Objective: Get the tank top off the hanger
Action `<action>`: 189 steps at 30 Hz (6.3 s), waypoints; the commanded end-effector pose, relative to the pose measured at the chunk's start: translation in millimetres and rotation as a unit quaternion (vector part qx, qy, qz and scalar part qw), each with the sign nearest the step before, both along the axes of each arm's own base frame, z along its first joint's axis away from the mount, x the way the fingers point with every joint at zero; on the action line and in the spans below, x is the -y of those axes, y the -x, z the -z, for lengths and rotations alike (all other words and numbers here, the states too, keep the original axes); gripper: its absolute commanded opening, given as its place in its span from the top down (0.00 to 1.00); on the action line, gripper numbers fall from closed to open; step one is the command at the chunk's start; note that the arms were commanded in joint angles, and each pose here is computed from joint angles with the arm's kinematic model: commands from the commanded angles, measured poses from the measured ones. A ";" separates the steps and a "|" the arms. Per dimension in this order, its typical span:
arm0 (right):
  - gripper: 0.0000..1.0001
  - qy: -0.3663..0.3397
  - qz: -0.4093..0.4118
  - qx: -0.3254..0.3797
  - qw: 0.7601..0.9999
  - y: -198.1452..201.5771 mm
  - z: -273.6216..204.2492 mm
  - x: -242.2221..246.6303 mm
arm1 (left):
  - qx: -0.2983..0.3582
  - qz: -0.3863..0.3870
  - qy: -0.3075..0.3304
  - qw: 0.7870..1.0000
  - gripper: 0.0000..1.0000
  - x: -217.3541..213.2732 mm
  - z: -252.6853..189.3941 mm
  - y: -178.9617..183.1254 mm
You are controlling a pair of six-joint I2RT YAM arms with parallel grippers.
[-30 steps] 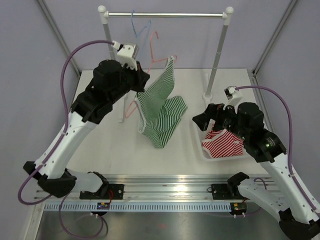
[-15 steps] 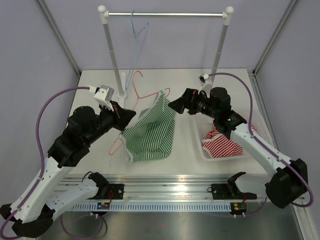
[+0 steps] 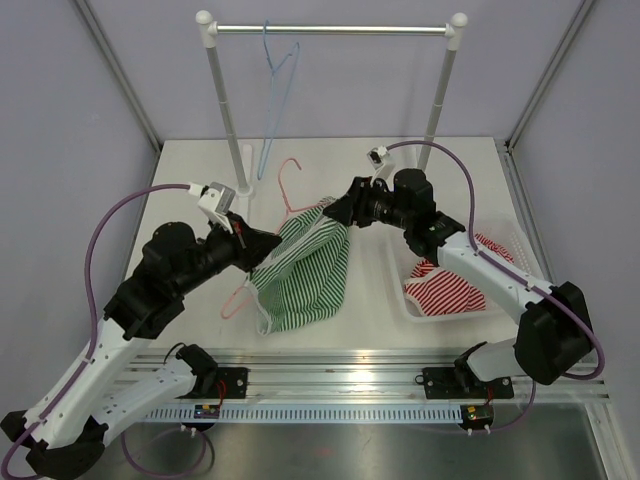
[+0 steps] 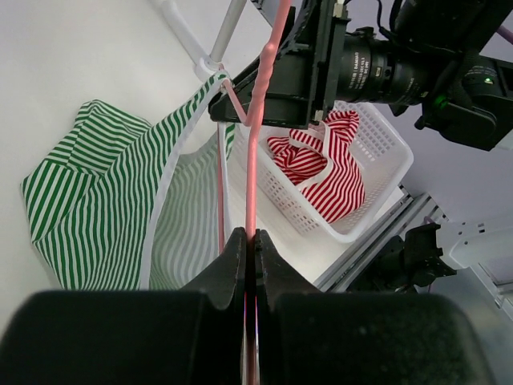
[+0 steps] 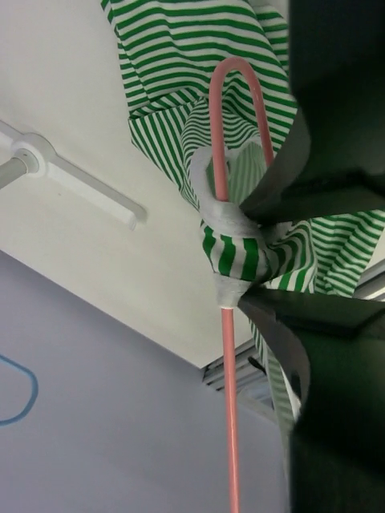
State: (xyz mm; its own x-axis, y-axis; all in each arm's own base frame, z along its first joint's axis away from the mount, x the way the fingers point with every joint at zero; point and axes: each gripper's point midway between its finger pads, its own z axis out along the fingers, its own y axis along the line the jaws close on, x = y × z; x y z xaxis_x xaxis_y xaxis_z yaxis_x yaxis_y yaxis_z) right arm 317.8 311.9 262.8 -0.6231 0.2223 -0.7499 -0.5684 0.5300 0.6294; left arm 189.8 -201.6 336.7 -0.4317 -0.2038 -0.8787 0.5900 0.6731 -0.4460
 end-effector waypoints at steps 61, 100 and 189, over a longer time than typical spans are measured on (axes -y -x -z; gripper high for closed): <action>1.00 -0.078 -0.111 -0.024 0.990 23.8 -60.6 12.5 | 0.218 0.049 0.206 0.953 1.00 14.3 -135.8 11.8; 0.01 0.156 -0.013 -0.041 0.987 88.0 57.9 26.8 | 0.219 -0.115 0.107 0.963 1.00 11.1 -123.0 -65.1; 1.00 0.398 -0.030 0.043 0.916 44.8 117.3 -6.2 | 0.072 -0.358 -0.127 0.922 0.01 -173.1 -15.1 -12.8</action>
